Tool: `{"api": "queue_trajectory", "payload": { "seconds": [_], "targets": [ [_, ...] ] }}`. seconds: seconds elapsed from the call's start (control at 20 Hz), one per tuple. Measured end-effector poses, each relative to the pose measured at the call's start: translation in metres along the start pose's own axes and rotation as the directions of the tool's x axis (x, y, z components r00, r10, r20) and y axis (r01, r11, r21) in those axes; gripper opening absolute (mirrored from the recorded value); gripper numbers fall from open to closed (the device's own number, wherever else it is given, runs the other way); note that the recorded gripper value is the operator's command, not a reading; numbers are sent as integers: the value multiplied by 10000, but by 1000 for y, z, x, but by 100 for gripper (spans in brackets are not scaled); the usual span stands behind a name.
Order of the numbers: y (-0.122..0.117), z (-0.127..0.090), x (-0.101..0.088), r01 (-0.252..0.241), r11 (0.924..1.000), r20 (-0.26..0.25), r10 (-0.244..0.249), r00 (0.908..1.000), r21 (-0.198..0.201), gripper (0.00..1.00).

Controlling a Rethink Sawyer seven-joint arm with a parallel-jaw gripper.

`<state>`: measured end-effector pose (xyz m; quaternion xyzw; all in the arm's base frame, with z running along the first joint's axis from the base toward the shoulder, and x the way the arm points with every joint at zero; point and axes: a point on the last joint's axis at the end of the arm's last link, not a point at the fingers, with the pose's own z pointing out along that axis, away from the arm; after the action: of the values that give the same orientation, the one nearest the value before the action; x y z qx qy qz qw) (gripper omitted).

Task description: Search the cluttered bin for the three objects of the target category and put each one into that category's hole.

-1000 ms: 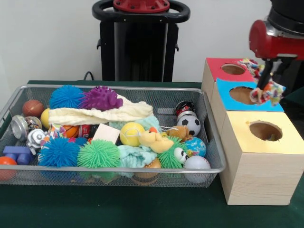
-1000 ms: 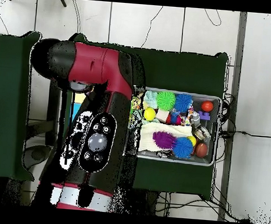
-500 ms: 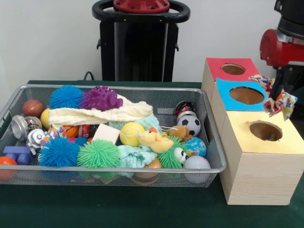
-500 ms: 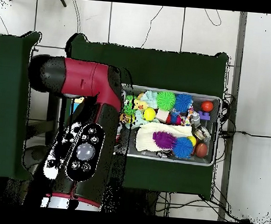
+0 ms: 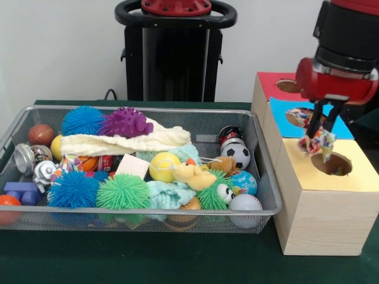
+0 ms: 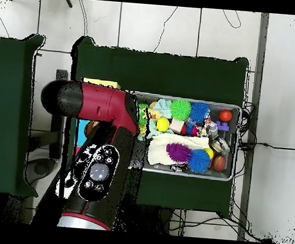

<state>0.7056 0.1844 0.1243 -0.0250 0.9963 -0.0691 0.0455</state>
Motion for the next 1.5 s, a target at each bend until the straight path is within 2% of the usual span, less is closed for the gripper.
{"api": "queue_trajectory", "payload": {
  "seconds": [0.25,0.5,1.25,1.5],
  "targets": [
    [-3,17,14,-90,9999,336,85,9994,137,0],
    [3,26,19,-152,9999,660,148,9977,51,0],
    [34,20,16,-394,9962,749,452,9962,-783,0],
    [42,19,14,-330,9964,1001,408,9941,-785,0]
  ]
}}
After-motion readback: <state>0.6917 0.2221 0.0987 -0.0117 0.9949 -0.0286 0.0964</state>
